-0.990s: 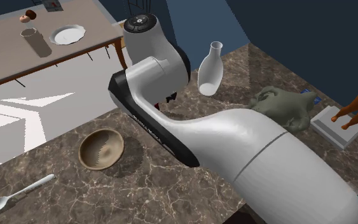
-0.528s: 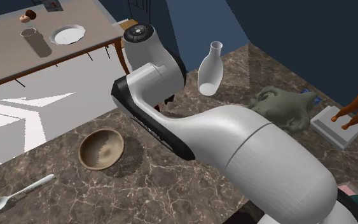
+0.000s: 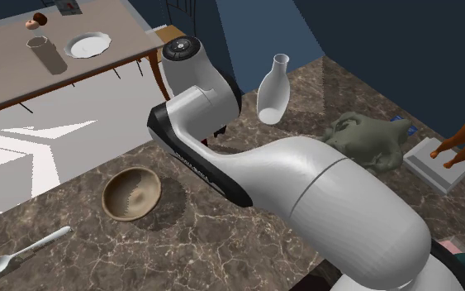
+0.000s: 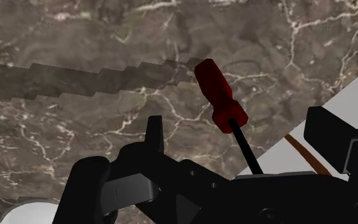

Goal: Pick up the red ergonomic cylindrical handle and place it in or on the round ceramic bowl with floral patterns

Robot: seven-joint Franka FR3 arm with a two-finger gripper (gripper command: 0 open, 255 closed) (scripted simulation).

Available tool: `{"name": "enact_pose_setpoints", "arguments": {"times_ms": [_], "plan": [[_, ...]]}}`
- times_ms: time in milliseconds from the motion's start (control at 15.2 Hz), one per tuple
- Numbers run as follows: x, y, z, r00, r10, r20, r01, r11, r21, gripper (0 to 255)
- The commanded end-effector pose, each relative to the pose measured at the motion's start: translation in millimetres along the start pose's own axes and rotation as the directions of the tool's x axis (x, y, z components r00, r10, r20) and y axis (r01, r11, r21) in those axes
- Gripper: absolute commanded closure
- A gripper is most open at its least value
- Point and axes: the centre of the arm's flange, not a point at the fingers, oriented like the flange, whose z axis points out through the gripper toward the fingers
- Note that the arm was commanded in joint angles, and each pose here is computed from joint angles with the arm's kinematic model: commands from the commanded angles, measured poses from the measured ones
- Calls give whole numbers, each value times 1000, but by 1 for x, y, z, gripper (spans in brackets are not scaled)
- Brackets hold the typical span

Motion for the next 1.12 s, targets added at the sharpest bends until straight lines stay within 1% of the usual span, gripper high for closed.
{"name": "enact_pose_setpoints", "arguments": {"times_ms": [0, 66, 660, 1056], "plan": [[0, 0, 0, 1000, 0, 0, 0, 1000, 0, 0], [0, 0, 0, 1000, 0, 0, 0, 1000, 0, 255], [0, 0, 0, 1000, 0, 0, 0, 1000, 0, 255], [6, -2, -31, 1000, 0, 0, 0, 1000, 0, 255]]}}
